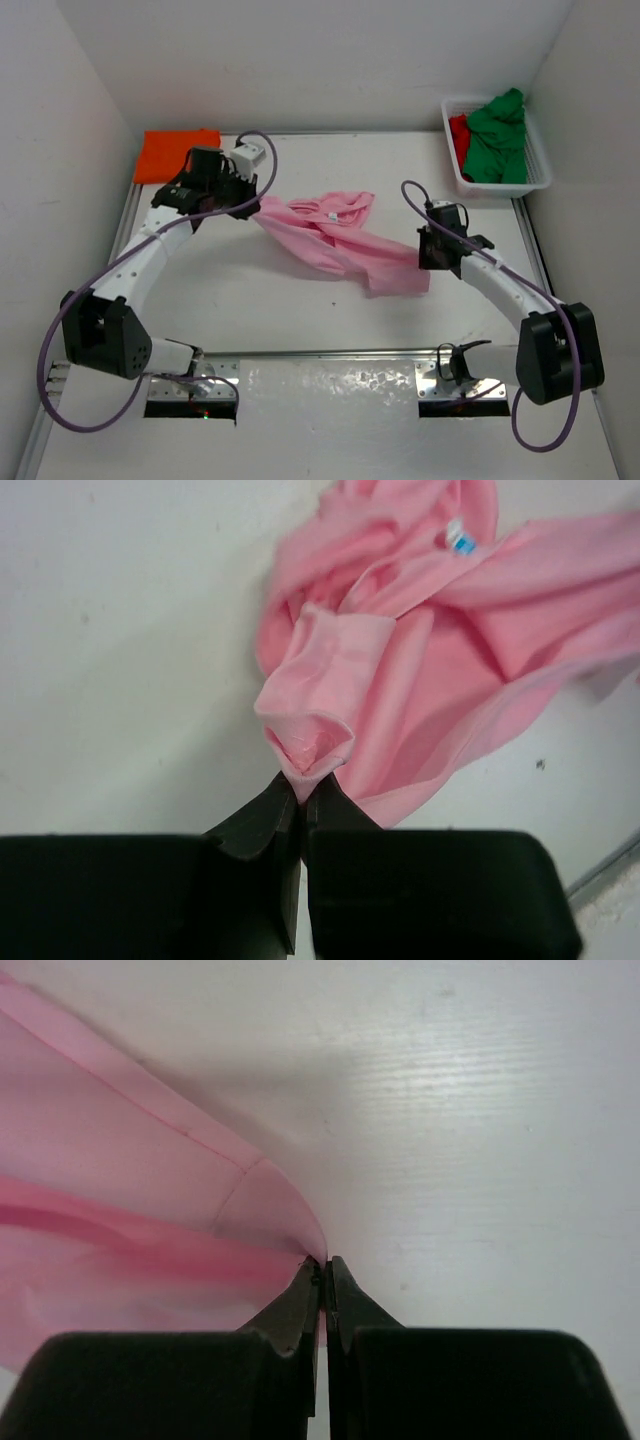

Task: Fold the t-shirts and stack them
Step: Flatten out the tshirt, then grap the side of the flattened tshirt closest away from the robot with both arms

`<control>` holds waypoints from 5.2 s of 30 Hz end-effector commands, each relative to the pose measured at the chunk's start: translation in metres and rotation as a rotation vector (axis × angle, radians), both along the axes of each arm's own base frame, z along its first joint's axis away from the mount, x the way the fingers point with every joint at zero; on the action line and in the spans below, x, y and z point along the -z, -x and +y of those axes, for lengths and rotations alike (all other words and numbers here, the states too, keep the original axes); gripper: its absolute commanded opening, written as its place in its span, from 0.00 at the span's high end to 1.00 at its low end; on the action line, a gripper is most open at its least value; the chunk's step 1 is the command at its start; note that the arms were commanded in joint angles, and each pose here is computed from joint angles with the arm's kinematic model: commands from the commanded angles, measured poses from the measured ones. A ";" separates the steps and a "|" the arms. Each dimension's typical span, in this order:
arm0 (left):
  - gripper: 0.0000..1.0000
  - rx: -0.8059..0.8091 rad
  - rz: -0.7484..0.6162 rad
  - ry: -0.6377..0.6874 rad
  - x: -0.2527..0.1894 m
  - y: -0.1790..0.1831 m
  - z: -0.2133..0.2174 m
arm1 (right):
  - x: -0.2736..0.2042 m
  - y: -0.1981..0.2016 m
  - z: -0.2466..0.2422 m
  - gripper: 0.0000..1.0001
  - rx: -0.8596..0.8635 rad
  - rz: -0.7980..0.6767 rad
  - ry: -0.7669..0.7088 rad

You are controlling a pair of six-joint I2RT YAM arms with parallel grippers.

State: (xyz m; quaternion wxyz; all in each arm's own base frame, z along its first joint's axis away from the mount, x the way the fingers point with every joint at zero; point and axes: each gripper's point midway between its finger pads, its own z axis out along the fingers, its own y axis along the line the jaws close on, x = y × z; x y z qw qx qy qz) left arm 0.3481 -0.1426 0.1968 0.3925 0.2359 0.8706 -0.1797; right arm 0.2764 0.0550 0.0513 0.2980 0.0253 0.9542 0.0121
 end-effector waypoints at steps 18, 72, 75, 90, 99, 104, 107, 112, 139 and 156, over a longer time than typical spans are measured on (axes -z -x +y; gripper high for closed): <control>1.00 0.170 0.144 -0.103 0.074 0.090 0.026 | 0.045 0.049 0.027 0.01 -0.103 0.166 0.023; 1.00 -0.202 -0.789 -0.069 -0.359 0.077 0.089 | -0.489 0.039 0.006 1.00 -0.212 -1.091 -0.149; 1.00 -0.202 -0.732 -0.087 -0.339 0.072 0.091 | -0.474 0.039 0.004 1.00 -0.200 -1.043 -0.144; 1.00 -0.317 -0.250 -0.237 -0.111 -0.092 0.104 | -0.261 -0.202 0.070 1.00 -0.288 -0.559 -0.132; 1.00 -0.472 -0.039 -0.233 0.061 -0.234 0.143 | -0.076 -0.382 0.091 0.94 -0.199 -0.424 -0.133; 0.91 -0.599 -0.051 -0.191 0.095 -0.290 0.171 | -0.028 -0.423 0.066 0.46 0.000 -0.522 -0.197; 0.47 -0.633 -0.092 -0.149 0.094 -0.312 0.174 | -0.061 -0.444 0.034 0.37 0.116 -0.620 -0.201; 0.23 -0.702 -0.228 -0.111 0.043 -0.331 0.182 | -0.134 -0.436 0.008 0.27 0.146 -0.716 -0.128; 0.20 0.566 0.093 -0.624 0.135 0.048 0.101 | 0.032 -0.012 0.038 0.36 0.045 0.258 -0.235; 0.28 0.524 0.105 -0.685 0.187 0.059 0.104 | 0.075 0.020 0.058 0.69 0.092 0.352 -0.290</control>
